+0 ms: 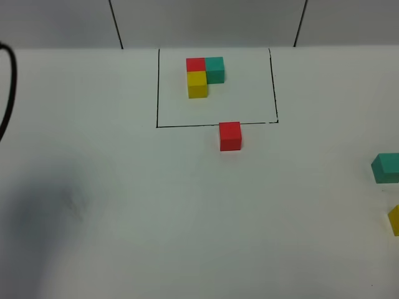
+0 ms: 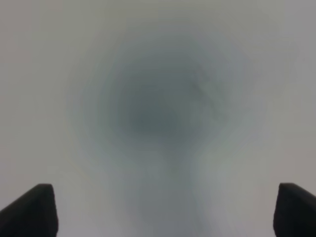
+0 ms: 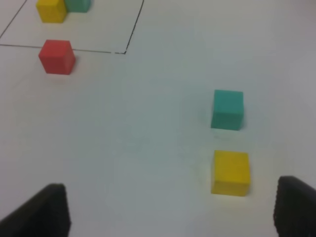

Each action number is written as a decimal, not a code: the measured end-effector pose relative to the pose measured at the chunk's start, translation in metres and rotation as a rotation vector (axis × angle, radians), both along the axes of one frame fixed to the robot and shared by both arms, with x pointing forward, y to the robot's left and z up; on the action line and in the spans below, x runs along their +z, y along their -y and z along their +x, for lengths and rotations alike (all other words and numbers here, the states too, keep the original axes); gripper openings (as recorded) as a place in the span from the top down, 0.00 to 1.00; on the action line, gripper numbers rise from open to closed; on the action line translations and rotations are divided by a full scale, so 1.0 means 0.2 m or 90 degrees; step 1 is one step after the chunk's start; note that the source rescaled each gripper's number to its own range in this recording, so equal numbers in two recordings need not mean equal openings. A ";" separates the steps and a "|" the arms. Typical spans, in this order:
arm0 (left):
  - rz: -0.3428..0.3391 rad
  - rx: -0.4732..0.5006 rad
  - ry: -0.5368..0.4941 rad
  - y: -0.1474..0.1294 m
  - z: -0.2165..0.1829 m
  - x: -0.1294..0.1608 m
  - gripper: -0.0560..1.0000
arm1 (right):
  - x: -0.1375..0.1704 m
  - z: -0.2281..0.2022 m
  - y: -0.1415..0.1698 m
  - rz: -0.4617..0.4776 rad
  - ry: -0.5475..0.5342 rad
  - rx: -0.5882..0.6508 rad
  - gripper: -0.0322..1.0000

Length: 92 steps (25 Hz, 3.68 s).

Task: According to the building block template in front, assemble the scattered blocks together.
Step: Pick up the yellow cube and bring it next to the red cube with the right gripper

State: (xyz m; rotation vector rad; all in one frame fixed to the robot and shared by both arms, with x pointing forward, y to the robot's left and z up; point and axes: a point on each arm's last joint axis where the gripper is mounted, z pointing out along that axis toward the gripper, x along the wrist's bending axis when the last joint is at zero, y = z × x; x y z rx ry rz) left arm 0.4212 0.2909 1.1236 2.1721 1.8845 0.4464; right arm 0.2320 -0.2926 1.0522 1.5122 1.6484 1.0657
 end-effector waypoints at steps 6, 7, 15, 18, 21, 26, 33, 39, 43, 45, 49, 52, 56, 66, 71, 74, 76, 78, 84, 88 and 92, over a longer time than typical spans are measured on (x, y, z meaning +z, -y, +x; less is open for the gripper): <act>-0.028 0.034 0.081 -0.03 -0.44 -0.12 0.08 | 0.00 0.00 0.00 0.000 0.000 0.000 0.29; -0.040 0.033 0.096 -0.03 -0.50 -0.15 0.08 | 0.00 0.00 0.00 0.000 0.000 0.000 0.29; -0.100 -0.007 0.197 -0.02 -0.81 -0.34 0.09 | 0.00 0.00 0.00 0.000 0.000 0.000 0.29; -0.102 -0.016 0.255 -0.02 -0.87 -0.38 0.11 | 0.00 0.00 0.00 0.000 0.000 0.000 0.29; -0.105 -0.022 0.311 -0.03 -0.92 -0.40 0.12 | 0.00 0.00 0.00 0.000 0.000 0.000 0.29; -0.110 -0.026 0.370 -0.03 -0.98 -0.40 0.15 | 0.00 0.00 0.00 0.000 0.000 0.000 0.29; -0.111 -0.024 0.371 -0.03 -0.98 -0.40 0.27 | 0.00 0.00 0.00 0.000 0.000 0.000 0.29; -0.113 -0.022 0.371 -0.03 -0.98 -0.40 0.39 | 0.00 0.00 0.00 0.000 0.000 0.000 0.29; -0.117 -0.014 0.370 -0.03 -0.98 -0.40 0.41 | 0.00 0.00 0.00 0.000 0.000 0.000 0.29; -0.118 -0.009 0.370 -0.03 -0.98 -0.40 0.40 | 0.00 0.00 0.00 0.000 0.000 0.000 0.29; -0.118 -0.007 0.370 -0.03 -0.98 -0.40 0.40 | 0.00 0.00 0.00 0.000 0.000 0.000 0.29; -0.118 -0.007 0.371 -0.03 -0.98 -0.40 0.40 | 0.00 0.00 0.00 0.000 0.000 0.000 0.29; -0.118 -0.007 0.371 -0.03 -0.98 -0.40 0.40 | 0.00 0.00 0.00 0.000 0.000 0.000 0.29; -0.118 -0.007 0.371 -0.03 -0.98 -0.40 0.40 | 0.00 0.00 0.00 0.000 0.000 0.000 0.29; -0.118 -0.007 0.371 -0.03 -0.98 -0.40 0.40 | 0.00 0.00 0.00 0.000 0.000 0.000 0.29; -0.119 -0.005 0.371 -0.03 -0.98 -0.40 0.40 | 0.00 0.00 0.00 -0.002 0.000 -0.001 0.29; -0.119 -0.005 0.371 -0.03 -0.98 -0.40 0.40 | 0.00 0.00 0.00 -0.002 0.000 -0.001 0.29; -0.119 -0.005 0.371 -0.03 -0.98 -0.40 0.40 | 0.00 0.00 0.00 -0.002 0.000 -0.001 0.29; -0.119 -0.005 0.371 -0.03 -0.98 -0.40 0.40 | 0.00 0.00 0.00 0.004 0.000 0.003 0.29; -0.119 -0.005 0.371 -0.03 -0.98 -0.40 0.40 | 0.00 0.02 0.00 0.023 -0.026 -0.013 0.29; -0.119 -0.005 0.371 -0.03 -0.98 -0.40 0.40 | 0.02 0.19 0.00 0.043 -0.194 -0.060 0.27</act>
